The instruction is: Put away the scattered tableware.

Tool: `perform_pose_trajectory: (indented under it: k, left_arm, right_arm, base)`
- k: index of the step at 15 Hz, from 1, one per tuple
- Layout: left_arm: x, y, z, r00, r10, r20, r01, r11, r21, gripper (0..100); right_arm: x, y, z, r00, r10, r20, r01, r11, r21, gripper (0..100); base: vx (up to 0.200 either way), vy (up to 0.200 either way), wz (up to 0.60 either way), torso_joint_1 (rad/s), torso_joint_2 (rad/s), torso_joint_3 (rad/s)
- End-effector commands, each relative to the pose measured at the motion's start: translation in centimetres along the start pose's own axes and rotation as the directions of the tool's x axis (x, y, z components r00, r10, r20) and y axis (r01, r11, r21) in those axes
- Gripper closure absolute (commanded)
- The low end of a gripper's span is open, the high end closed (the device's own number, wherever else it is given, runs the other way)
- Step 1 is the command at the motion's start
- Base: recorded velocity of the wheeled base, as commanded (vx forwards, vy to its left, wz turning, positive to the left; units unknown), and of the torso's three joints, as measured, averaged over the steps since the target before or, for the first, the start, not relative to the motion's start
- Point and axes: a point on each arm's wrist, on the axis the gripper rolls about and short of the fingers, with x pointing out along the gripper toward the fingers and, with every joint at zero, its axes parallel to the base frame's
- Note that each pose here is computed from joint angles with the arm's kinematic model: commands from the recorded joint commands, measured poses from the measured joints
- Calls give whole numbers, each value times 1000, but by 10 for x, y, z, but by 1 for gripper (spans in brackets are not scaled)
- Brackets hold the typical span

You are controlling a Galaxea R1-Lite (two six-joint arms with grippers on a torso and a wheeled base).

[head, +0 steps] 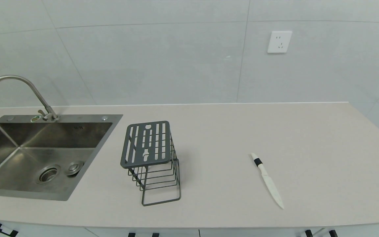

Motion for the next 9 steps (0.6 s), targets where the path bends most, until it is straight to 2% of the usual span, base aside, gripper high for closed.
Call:
perform_pose_trajectory:
  k: [1,9]
  left_arm:
    - [0,0,0,1000,1,-1,-1,1000,-1,0]
    - [0,0,0,1000,1,0,-1,1000,3,0]
  right_arm:
    - [0,0,0,1000,0,0,0,1000,0,0]
    - [0,0,0,1000,1,-1,-1,1000,-6,0]
  base:
    - [0,0,0,0,0,0]
    - [0,0,0,0,0,0]
